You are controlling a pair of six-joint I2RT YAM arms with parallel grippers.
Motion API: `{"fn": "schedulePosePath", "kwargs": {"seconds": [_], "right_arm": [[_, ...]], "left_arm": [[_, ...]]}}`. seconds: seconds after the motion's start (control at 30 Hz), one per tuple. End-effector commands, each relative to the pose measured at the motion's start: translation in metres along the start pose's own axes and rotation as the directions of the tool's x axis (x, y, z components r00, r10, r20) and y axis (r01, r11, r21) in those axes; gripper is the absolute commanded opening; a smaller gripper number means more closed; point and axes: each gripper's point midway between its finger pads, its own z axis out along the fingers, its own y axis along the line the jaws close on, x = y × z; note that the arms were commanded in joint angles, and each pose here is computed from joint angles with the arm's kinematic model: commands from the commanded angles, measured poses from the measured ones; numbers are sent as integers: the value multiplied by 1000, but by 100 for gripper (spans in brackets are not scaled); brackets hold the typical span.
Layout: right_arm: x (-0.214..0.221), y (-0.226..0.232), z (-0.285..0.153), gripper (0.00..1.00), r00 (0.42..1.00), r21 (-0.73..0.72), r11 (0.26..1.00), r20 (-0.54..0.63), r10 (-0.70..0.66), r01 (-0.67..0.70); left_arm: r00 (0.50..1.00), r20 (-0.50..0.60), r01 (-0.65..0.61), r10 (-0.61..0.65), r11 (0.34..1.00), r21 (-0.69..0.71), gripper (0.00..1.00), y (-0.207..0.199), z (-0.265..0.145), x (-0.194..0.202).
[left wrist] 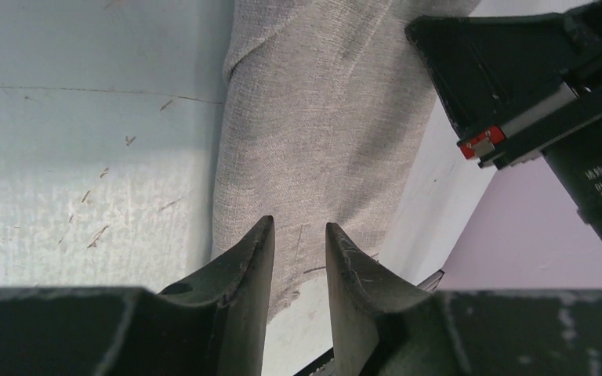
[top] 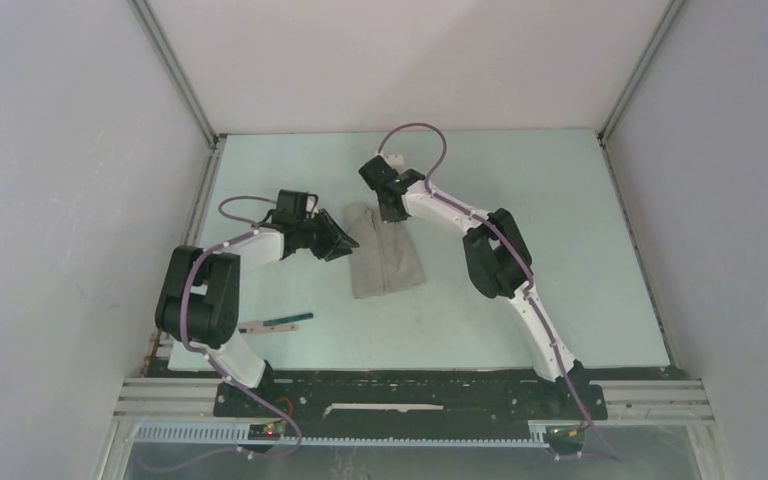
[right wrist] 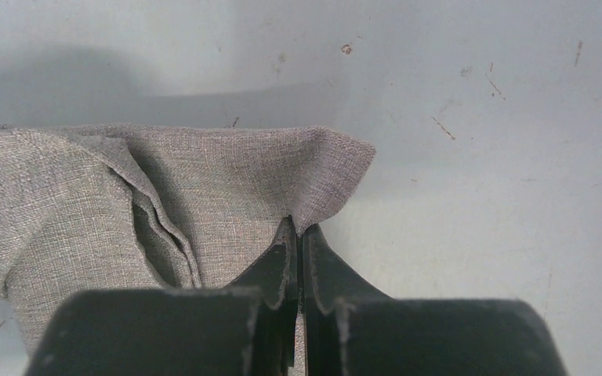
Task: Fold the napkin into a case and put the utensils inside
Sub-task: Fold the 2/3-rectangle-folded napkin at the center of the board.
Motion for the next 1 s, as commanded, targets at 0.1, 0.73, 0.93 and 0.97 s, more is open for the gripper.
{"fn": "schedulePosePath", "kwargs": {"seconds": [0.1, 0.73, 0.93, 0.97], "right_arm": [[-30, 4, -48, 0, 991, 62, 996, 118, -65, 58], [-17, 75, -78, 0, 988, -171, 981, 136, -66, 89], [-10, 88, -77, 0, 996, -266, 964, 91, 5, 20], [-11, 90, -76, 0, 996, -279, 960, 89, 16, 10]], "left_arm": [[999, 0, 34, -34, 999, -2, 35, 4, 11, -8], [998, 0, 67, -67, 998, 21, 34, 14, 20, 4], [998, 6, 67, -67, 997, 31, 34, 13, 18, 5], [998, 6, 65, -66, 997, 34, 34, 12, 17, 4]]}}
